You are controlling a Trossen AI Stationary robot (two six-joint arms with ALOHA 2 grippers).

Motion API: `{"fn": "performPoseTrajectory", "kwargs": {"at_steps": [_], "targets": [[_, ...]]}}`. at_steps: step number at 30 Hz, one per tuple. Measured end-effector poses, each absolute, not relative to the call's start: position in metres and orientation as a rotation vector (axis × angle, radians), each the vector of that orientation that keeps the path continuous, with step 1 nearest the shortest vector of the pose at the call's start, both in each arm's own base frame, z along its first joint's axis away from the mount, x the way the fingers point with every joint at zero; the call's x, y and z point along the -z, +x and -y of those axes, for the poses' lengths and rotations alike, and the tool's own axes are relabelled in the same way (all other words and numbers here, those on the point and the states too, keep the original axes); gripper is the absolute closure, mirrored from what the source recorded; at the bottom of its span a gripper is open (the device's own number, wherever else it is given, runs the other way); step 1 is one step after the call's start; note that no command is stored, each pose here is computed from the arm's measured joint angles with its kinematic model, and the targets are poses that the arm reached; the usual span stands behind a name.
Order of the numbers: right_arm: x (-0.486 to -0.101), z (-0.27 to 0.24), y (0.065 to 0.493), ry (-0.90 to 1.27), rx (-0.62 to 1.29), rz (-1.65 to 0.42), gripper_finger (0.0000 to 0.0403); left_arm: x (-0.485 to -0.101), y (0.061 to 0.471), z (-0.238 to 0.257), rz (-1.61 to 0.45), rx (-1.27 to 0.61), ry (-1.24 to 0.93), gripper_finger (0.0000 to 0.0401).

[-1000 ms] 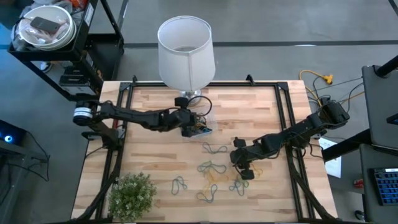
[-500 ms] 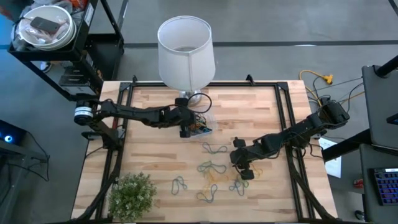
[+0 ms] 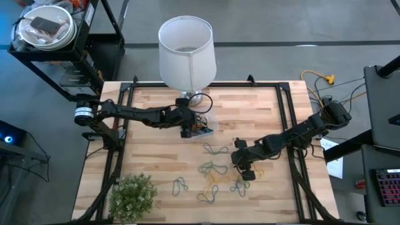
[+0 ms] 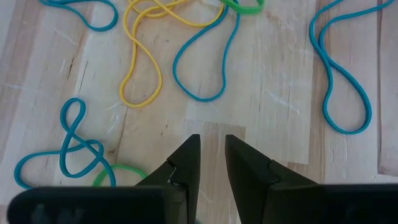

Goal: Pick and place rubber bands into bin
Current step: Put the red rubber band into the transparent container

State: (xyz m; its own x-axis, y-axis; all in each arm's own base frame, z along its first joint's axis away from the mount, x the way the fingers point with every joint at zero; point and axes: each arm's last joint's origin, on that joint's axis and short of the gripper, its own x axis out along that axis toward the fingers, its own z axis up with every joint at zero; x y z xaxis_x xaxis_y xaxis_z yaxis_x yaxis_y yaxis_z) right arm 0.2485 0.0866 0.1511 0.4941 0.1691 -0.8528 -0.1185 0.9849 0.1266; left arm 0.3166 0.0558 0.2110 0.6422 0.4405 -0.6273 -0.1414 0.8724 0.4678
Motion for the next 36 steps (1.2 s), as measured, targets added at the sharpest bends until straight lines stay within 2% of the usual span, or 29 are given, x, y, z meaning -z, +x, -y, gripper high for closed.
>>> {"fn": "performPoseTrajectory", "kwargs": {"at_steps": [5,16,24,31,32,35,36], "targets": [[-0.151,-0.087,0.248,0.053,-0.174,-1.040,0.0335,-0.211,0.316,-0.056,-0.800,-0.372,0.331,0.0277],[-0.151,-0.087,0.249,0.054,-0.174,-1.039,0.0335,-0.206,0.309,-0.053,-0.917,-0.321,0.257,0.0276],[-0.151,-0.087,0.249,0.052,-0.177,-1.034,0.0335,-0.207,0.310,-0.053,-0.900,-0.306,0.262,0.0276],[-0.151,-0.087,0.249,0.041,-0.184,-1.030,0.0335,-0.213,0.318,-0.048,-0.802,-0.194,0.322,0.0276],[-0.152,-0.087,0.249,0.041,-0.184,-1.029,0.0335,-0.215,0.319,-0.049,-0.789,-0.217,0.339,0.0276],[-0.152,-0.087,0.250,0.041,-0.187,-1.020,0.0335,-0.218,0.318,-0.056,-0.776,-0.496,0.336,0.0276],[-0.152,-0.087,0.250,0.042,-0.187,-1.017,0.0335,-0.219,0.317,-0.057,-0.776,-0.525,0.331,0.0276]]}}
